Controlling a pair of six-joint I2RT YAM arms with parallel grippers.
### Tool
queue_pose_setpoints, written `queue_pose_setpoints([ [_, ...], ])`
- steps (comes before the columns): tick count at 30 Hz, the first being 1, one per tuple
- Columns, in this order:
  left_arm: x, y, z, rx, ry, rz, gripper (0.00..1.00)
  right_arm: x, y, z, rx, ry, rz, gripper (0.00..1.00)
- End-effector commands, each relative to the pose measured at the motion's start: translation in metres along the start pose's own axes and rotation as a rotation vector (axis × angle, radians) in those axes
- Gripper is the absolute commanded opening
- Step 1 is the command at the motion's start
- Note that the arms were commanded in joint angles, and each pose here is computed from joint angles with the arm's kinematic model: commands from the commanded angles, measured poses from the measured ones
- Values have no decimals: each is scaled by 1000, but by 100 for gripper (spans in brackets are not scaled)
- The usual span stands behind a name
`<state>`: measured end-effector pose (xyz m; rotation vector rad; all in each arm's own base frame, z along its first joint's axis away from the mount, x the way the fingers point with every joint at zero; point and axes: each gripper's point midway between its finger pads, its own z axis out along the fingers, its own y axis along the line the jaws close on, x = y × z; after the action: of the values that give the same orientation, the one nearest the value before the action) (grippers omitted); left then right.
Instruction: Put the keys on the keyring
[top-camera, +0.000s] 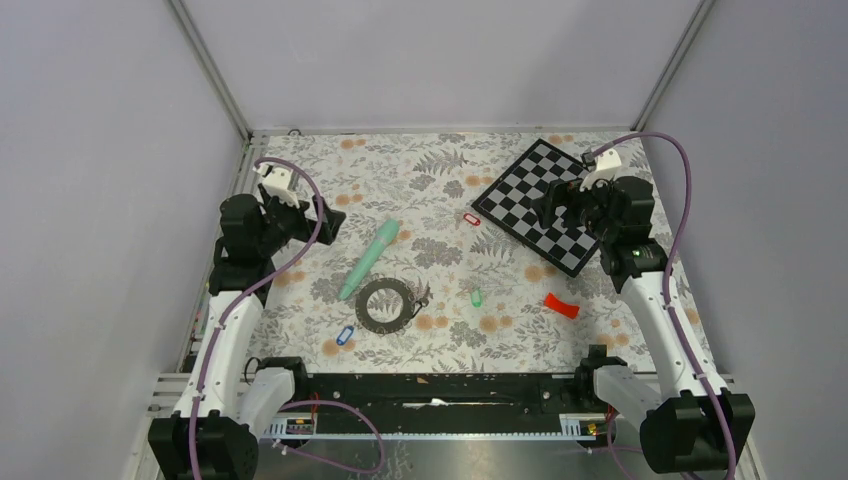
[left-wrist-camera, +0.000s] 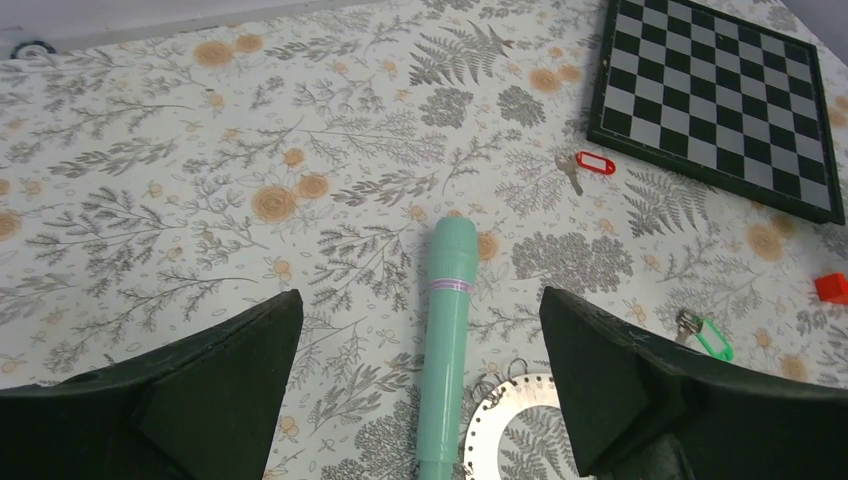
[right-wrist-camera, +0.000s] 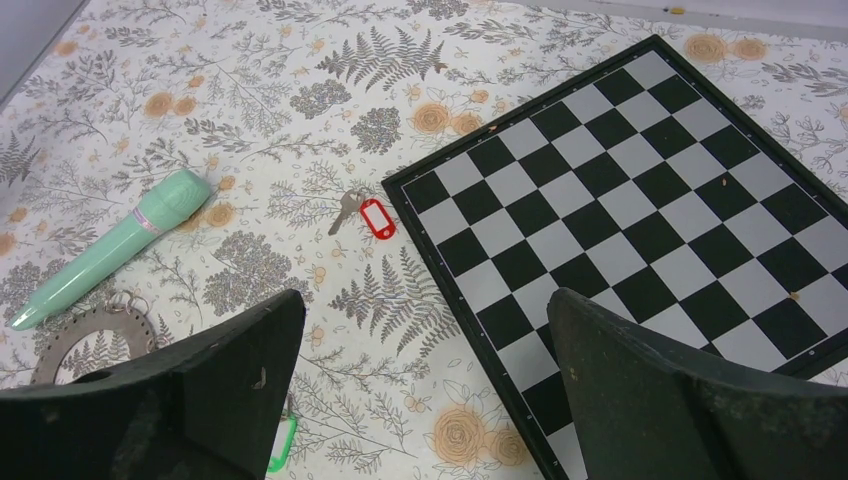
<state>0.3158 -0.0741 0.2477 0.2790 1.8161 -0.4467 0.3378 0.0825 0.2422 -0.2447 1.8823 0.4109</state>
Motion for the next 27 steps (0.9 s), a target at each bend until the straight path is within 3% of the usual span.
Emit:
queue_pose_setpoints([
  [1,-15,-17,-5,97,-31,64,99,-16,6,-5,-22,-59,-20,99],
  [10,12,-45,-6,266,78,175,99,-11,20,-6,-115,-44,-81,99],
  [18,79,-88,3,355,395,453,98,6,44,-11,-276,-1,-148,99],
  [22,110,-98,3,411,523,468,85,10,44,-11,-283,7,-152,99],
  [27,156,-125,-22,630,606,539,72,16,46,-10,-306,18,-154,99],
])
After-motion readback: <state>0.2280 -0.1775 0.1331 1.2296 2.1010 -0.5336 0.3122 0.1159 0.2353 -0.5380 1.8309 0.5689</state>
